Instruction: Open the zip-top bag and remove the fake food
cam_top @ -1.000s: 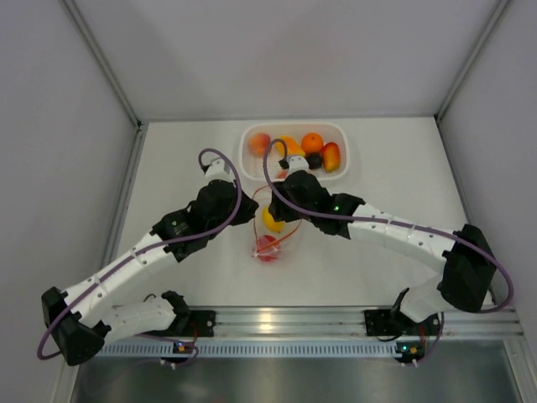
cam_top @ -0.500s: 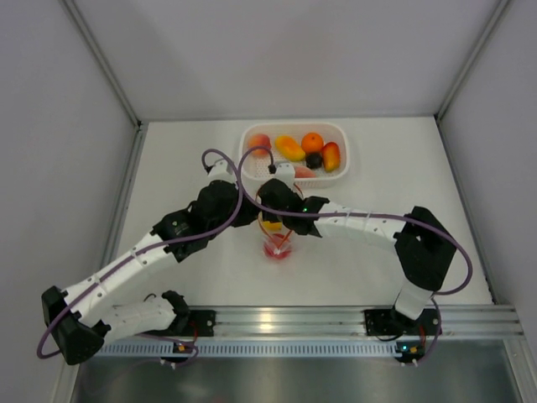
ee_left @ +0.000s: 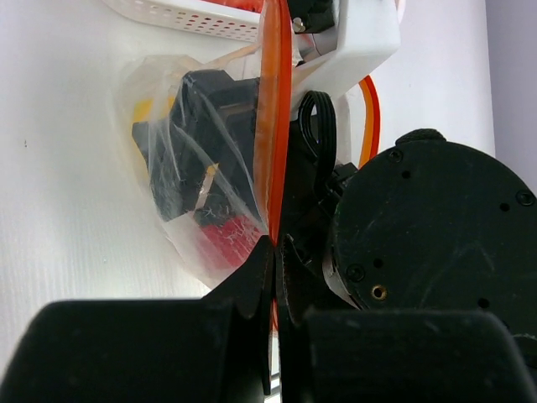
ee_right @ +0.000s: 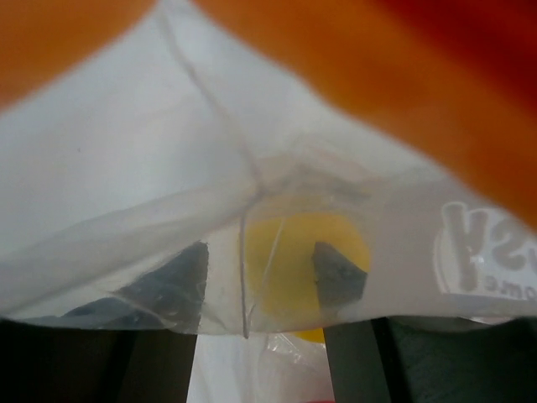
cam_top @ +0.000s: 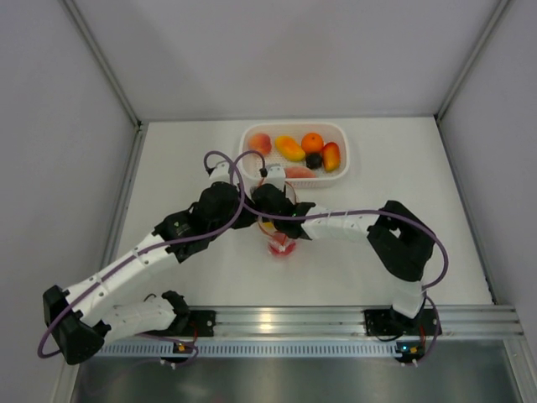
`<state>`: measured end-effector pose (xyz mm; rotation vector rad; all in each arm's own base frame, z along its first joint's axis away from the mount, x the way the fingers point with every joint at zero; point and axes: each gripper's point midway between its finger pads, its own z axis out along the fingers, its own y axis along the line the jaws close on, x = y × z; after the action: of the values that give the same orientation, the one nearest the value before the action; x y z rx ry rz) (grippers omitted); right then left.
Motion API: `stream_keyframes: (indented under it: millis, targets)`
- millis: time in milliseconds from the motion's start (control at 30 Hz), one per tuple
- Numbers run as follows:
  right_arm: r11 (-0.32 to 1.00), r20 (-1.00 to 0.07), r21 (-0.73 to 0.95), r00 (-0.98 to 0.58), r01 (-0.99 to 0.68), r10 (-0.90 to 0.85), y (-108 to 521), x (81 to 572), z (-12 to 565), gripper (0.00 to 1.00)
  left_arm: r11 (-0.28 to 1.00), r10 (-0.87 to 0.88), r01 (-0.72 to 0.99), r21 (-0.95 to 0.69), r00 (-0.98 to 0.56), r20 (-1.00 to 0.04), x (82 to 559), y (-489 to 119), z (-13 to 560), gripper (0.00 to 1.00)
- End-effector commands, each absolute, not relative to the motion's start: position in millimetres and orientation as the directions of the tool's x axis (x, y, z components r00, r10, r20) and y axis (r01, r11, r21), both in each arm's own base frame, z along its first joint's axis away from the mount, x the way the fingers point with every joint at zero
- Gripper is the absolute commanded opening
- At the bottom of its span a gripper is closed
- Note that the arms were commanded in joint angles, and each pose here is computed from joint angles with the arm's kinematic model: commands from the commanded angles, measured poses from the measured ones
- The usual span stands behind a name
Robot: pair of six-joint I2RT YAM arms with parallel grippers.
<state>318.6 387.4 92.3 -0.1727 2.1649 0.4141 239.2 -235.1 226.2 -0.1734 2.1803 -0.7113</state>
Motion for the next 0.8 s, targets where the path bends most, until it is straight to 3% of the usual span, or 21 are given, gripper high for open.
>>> stream_keyframes:
  millis: [0, 300, 567, 667, 767]
  targets:
    - [0.946, -0.812, 0.171, -0.583, -0.276, -0.024, 385, 322, 73, 0.56, 0.835, -0.321, 0.142, -0.531, -0.659, -0.680, 238, -238, 225, 0.00]
    - [0.964, -0.778, 0.014, -0.609, -0.266, -0.157, 366, 323, 48, 0.67, 0.853, -0.310, 0.129, -0.505, -0.652, -0.691, 242, -234, 218, 0.00]
    - [0.953, -0.733, 0.016, -0.652, -0.304, -0.195, 368, 319, 21, 0.72, 0.860, -0.304, 0.122, -0.495, -0.657, -0.690, 243, -234, 213, 0.00]
    - [0.954, -0.738, 0.011, -0.646, -0.301, -0.195, 365, 319, 25, 0.71, 0.862, -0.306, 0.118, -0.492, -0.653, -0.693, 243, -233, 212, 0.00]
    - [0.953, -0.754, 0.029, -0.632, -0.303, -0.178, 363, 318, 39, 0.58, 0.862, -0.309, 0.118, -0.493, -0.647, -0.696, 244, -232, 215, 0.00]
